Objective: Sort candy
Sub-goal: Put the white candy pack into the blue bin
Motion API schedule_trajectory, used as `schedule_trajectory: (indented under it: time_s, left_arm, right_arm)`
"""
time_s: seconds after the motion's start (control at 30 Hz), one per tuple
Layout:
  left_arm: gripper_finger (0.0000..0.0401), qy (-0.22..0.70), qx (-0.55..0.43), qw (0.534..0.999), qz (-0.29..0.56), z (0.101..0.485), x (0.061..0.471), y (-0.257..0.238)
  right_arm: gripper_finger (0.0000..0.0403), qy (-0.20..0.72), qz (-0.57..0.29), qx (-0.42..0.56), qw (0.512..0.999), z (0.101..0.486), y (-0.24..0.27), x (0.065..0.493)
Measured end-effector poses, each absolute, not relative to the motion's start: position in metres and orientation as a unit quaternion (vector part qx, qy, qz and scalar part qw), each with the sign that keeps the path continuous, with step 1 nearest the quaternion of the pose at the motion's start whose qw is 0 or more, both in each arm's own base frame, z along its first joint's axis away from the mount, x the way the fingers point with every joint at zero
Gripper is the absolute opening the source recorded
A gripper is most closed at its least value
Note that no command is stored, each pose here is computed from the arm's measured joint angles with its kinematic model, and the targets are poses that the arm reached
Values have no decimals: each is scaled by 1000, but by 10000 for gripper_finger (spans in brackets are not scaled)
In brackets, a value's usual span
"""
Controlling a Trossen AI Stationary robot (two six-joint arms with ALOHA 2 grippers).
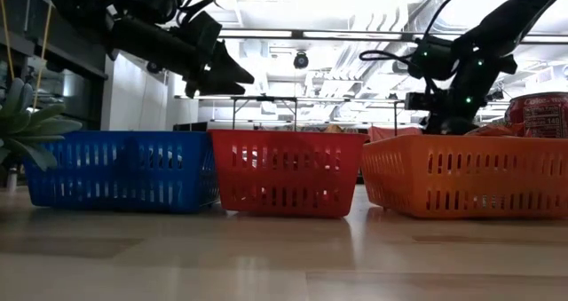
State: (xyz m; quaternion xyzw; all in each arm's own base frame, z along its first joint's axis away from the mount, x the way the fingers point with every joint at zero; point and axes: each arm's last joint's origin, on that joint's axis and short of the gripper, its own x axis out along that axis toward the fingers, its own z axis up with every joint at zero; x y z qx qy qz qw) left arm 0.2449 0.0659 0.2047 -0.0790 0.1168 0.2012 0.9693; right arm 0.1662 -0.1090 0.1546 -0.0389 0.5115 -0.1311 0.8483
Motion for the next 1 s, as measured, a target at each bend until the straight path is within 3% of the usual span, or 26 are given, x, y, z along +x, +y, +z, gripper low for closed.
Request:
schedule_trajectory:
  time_s: [0.2, 0.4, 0.53, 0.7, 0.8, 1.0]
  left_arm:
    - [232, 108, -65, 972, 200, 207, 245, 66]
    - [232, 102, -92, 970, 203, 207, 245, 66]
    - [232, 94, -95, 970, 202, 209, 245, 66]
    - [232, 33, -91, 975, 200, 227, 241, 66]
    - [232, -16, -76, 975, 207, 244, 233, 68]
    - [232, -86, -72, 966, 232, 273, 211, 69]
  right_arm:
    - [238, 535, -120, -45, 835, 139, -112, 170]
    - [208, 541, -127, -22, 831, 122, -118, 179]
    - [157, 538, -133, -7, 832, 119, -119, 182]
    - [31, 533, -154, 35, 831, 126, -114, 178]
    - [26, 519, -174, 63, 835, 136, -106, 173]
    - [8, 397, -188, 100, 893, 181, -89, 168]
